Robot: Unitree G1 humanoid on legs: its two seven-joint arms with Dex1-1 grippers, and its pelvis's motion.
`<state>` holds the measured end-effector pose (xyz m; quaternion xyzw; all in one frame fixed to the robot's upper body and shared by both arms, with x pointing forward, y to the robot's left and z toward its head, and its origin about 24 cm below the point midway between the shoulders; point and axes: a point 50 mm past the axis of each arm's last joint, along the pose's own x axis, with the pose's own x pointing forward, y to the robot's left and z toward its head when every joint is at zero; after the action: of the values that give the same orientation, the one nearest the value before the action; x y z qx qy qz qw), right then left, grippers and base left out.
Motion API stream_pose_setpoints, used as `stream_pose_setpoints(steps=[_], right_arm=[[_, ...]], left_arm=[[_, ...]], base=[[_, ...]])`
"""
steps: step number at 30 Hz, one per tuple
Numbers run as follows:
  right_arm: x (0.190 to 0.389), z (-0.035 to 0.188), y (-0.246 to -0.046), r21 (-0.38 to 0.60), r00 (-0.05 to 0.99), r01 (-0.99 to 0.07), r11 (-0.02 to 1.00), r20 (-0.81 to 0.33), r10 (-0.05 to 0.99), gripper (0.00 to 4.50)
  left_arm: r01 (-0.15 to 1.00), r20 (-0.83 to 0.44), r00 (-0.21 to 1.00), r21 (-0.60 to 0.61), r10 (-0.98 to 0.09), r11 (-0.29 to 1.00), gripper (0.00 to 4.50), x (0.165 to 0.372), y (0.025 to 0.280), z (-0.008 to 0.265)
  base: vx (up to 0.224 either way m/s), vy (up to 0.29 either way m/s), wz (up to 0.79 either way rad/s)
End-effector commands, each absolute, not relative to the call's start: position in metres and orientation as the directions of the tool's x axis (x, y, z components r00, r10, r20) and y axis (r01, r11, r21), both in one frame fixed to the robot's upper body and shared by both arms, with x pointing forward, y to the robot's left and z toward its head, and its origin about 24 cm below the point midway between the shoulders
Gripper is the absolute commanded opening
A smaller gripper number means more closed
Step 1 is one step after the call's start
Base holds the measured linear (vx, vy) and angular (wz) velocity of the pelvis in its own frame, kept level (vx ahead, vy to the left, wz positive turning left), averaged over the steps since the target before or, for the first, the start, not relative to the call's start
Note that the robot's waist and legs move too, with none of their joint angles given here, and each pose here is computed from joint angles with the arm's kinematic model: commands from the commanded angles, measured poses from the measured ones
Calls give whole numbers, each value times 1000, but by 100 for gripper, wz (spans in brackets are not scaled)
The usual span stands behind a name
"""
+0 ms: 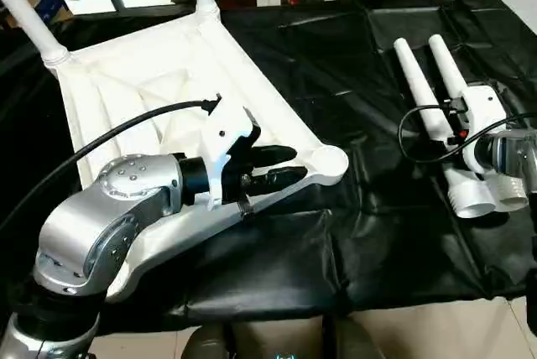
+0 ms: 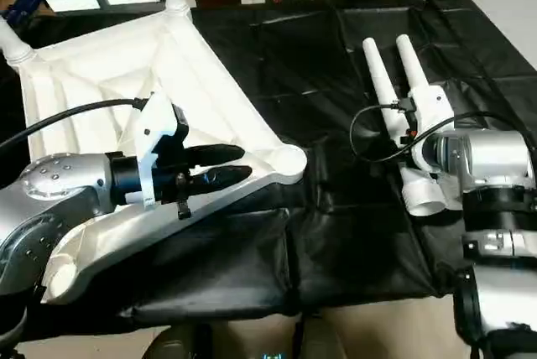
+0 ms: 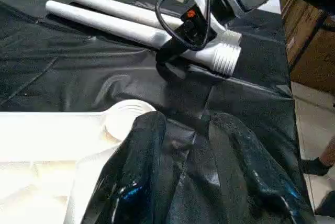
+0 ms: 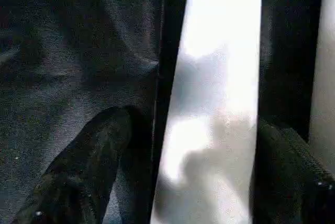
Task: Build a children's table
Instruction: Pick table leg
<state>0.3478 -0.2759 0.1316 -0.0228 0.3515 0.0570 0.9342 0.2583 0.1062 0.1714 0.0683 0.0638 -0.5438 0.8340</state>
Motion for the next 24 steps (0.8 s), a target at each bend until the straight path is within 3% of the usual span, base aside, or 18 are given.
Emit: stream_pose_setpoints(steps=[1,15,24], right_arm=[[347,128,-280,5,731,-104,995,-678,80,326],[348,134,-286,21,750,-82,996,-658,76,199],[351,155,-287,108,840,-40,993,-534,92,183]], left_arm=[[915,-180,403,53,-897,400,174,255,107,174],[893,-166,450,58,-877,447,174,262,110,174],[772,-31,634,88,-773,630,174,289,118,193]], base=[[0,0,0],[0,0,0],[0,0,0]])
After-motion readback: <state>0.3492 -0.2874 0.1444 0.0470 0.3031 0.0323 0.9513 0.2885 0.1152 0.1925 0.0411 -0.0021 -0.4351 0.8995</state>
